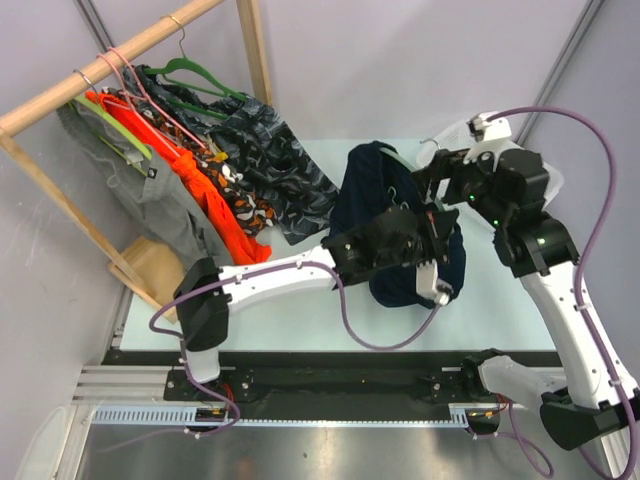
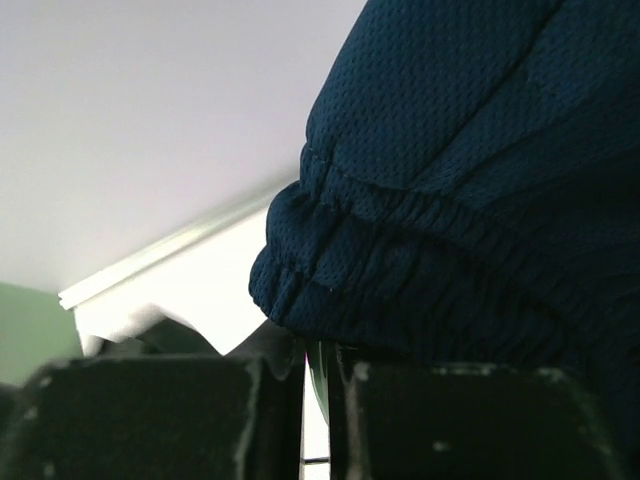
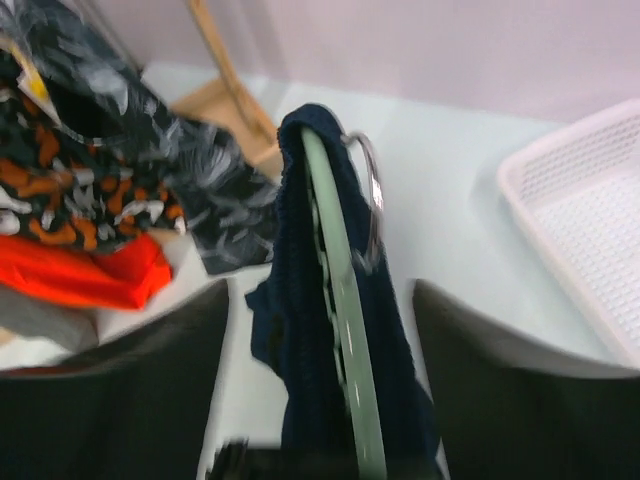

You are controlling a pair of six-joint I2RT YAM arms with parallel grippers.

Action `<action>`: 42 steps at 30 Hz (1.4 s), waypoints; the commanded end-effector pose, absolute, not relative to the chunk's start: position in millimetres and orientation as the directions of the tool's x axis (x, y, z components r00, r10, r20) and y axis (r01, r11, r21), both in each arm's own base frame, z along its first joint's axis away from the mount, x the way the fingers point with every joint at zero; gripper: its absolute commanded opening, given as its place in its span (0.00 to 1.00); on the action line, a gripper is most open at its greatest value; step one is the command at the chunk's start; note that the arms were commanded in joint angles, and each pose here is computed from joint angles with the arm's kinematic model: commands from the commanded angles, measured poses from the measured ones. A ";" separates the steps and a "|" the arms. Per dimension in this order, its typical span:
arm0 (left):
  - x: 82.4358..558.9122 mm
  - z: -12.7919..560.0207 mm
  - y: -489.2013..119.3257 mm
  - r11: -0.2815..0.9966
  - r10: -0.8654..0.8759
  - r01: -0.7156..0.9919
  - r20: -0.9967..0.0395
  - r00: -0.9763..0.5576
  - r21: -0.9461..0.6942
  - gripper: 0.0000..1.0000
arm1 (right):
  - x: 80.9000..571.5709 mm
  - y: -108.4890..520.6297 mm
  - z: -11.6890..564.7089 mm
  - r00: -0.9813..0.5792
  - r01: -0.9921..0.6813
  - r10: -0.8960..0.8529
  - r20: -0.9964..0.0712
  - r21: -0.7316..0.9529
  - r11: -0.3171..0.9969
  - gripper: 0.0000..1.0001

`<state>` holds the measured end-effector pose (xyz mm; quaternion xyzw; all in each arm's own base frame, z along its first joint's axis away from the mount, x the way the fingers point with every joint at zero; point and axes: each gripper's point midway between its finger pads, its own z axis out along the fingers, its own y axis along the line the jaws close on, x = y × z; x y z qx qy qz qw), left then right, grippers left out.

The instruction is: Place the shorts on the hanger

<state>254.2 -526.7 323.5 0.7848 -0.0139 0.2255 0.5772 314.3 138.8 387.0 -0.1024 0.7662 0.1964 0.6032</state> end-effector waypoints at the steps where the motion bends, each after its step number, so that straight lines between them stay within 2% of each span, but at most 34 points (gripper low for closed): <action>1: 298.9 420.1 -516.3 -0.194 0.354 -0.459 0.499 0.791 0.867 0.00 | 305.6 109.5 465.6 -0.016 -0.367 0.164 -0.986 0.159 0.917 0.92; 2: 304.1 429.0 -516.8 -0.169 0.364 -0.473 0.501 0.785 0.865 0.00 | 306.0 103.0 470.8 0.001 -0.351 0.171 -0.985 0.160 0.923 0.99; 3: 315.5 444.1 -515.6 -0.144 0.391 -0.487 0.502 0.772 0.861 0.00 | 303.2 96.0 482.6 0.040 -0.338 0.185 -0.982 0.161 0.927 0.99; 5: 327.1 479.8 -510.7 -0.083 0.438 -0.525 0.504 0.744 0.847 0.00 | 303.3 75.1 495.0 0.091 -0.284 0.194 -0.977 0.162 0.945 1.00; 7: 339.1 485.6 -516.4 -0.076 0.452 -0.538 0.510 0.732 0.839 0.00 | 298.4 60.5 511.7 0.154 -0.253 0.201 -0.967 0.158 0.954 1.00; 9: 347.1 518.7 -509.2 -0.045 0.482 -0.572 0.519 0.706 0.819 0.00 | 294.9 43.7 522.8 0.202 -0.213 0.195 -0.960 0.151 0.965 1.00; 10: 354.7 514.9 -515.6 -0.053 0.480 -0.574 0.525 0.703 0.817 0.00 | 291.7 40.4 526.3 0.215 -0.208 0.192 -0.958 0.147 0.967 0.99; 11: 357.8 540.7 -507.1 -0.033 0.505 -0.594 0.527 0.684 0.804 0.00 | 291.1 36.3 528.1 0.223 -0.198 0.188 -0.957 0.144 0.970 1.00; 14: 364.8 559.7 -503.1 -0.013 0.527 -0.632 0.542 0.655 0.775 0.00 | 290.0 24.4 529.9 0.236 -0.163 0.176 -0.956 0.140 0.977 1.00; 21: 375.4 550.9 -478.9 -0.099 0.555 -0.616 0.557 0.618 0.782 0.00 | 290.0 14.8 533.0 0.256 -0.125 0.154 -0.954 0.126 0.984 1.00; 28: 402.3 567.9 -424.2 -0.200 0.642 -0.590 0.560 0.524 0.782 0.00 | 275.8 11.0 554.2 0.342 -0.107 0.106 -0.934 0.074 0.992 1.00; 39: 446.2 583.3 -345.5 -0.359 0.742 -0.507 0.569 0.355 0.784 0.00 | 283.4 14.8 548.8 0.320 -0.130 0.116 -0.940 0.078 0.988 1.00; 42: 457.9 586.9 -323.9 -0.365 0.770 -0.470 0.544 0.333 0.804 0.00 | 284.3 15.5 549.0 0.319 -0.134 0.115 -0.941 0.075 0.988 1.00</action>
